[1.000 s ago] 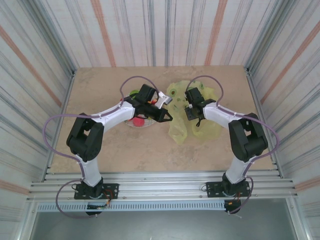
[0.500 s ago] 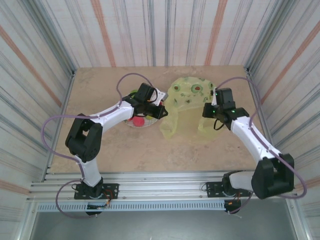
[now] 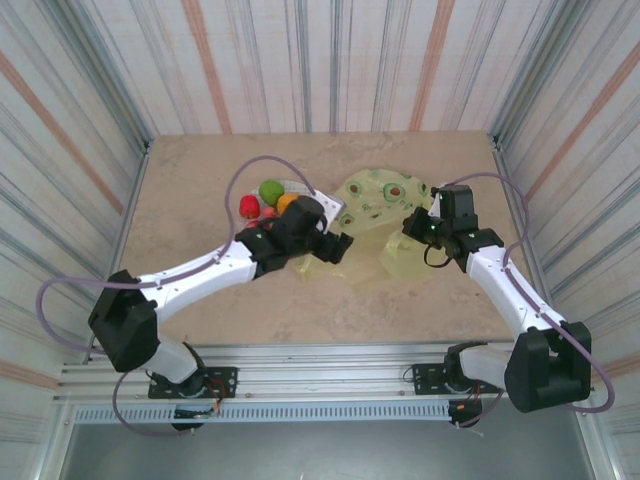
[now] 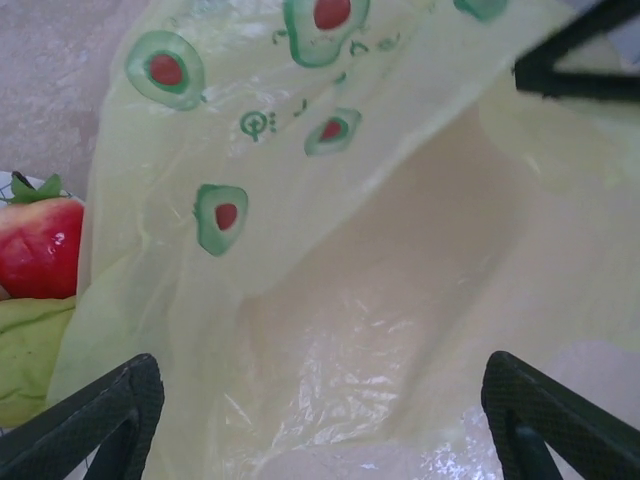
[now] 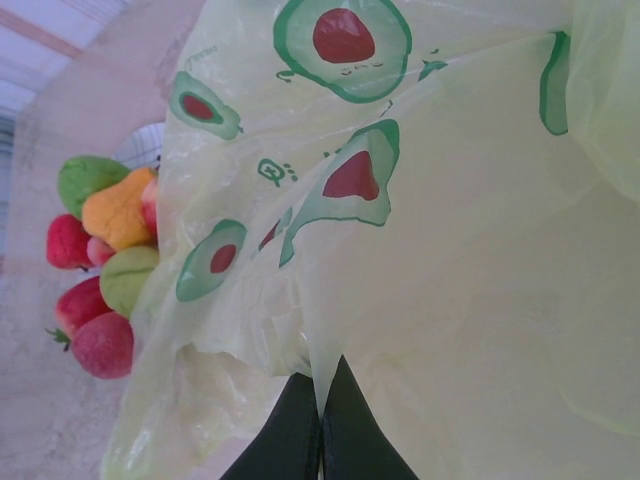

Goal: Place the fruits into the plastic bag

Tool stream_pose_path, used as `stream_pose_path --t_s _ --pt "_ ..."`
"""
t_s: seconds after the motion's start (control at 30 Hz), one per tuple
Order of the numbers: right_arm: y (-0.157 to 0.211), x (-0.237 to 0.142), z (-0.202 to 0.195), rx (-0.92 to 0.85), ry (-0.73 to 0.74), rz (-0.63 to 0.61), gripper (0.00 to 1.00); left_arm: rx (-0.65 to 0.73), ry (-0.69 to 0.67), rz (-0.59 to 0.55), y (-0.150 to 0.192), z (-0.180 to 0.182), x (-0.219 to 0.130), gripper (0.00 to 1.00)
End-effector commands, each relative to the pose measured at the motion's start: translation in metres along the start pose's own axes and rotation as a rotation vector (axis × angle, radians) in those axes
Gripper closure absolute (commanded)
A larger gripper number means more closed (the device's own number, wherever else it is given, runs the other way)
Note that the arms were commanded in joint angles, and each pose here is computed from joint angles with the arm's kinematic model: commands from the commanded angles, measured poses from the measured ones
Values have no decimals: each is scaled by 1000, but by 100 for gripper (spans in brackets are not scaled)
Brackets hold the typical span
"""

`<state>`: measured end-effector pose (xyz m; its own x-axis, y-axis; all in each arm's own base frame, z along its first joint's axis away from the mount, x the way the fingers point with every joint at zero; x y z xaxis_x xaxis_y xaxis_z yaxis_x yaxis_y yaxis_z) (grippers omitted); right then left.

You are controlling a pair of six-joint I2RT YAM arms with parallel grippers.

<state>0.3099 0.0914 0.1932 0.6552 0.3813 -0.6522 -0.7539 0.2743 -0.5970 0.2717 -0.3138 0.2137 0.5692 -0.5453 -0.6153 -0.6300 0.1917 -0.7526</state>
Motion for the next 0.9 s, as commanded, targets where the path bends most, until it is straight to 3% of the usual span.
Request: stream_pose_path --t_s 0.0,0.27,0.37,0.43,0.57,0.67,0.7,0.77,0.87 --pt "-2 -2 -2 37 -14 -1 99 82 -240 57 23 38 20 12" --pt "-4 -9 -19 43 21 -6 99 168 -285 178 53 48 49 13" --pt "-3 -12 -26 48 37 -11 99 151 -288 215 69 52 60 17" --pt "-2 -16 -30 44 50 -23 98 132 -284 210 73 53 65 28" --pt "-3 -22 -33 -4 74 -43 98 124 -246 147 57 47 63 61" --pt "-5 -28 -29 -98 71 -82 97 91 -154 97 31 40 50 95" --pt "-6 -29 -27 -141 82 -99 96 70 -116 82 22 39 43 100" --pt "-3 -29 -23 -231 91 -122 91 46 -11 61 4 33 28 100" --pt "3 -21 -10 -381 87 -153 69 17 93 54 -23 33 6 100"
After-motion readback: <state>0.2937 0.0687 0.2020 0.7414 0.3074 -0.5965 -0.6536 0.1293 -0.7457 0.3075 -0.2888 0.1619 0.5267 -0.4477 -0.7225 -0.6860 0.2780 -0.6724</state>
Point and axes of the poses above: each hand's point on the last joint's axis, 136 mm out from that joint toward the fingers, its own x axis out along the fingers, its own z axis along the line the jaws close on, y = z × x, the point moved 4 cm from there along -x, back along the fingers, and after that the axes turned 11 degrees about -x, right-handed, at the moved point
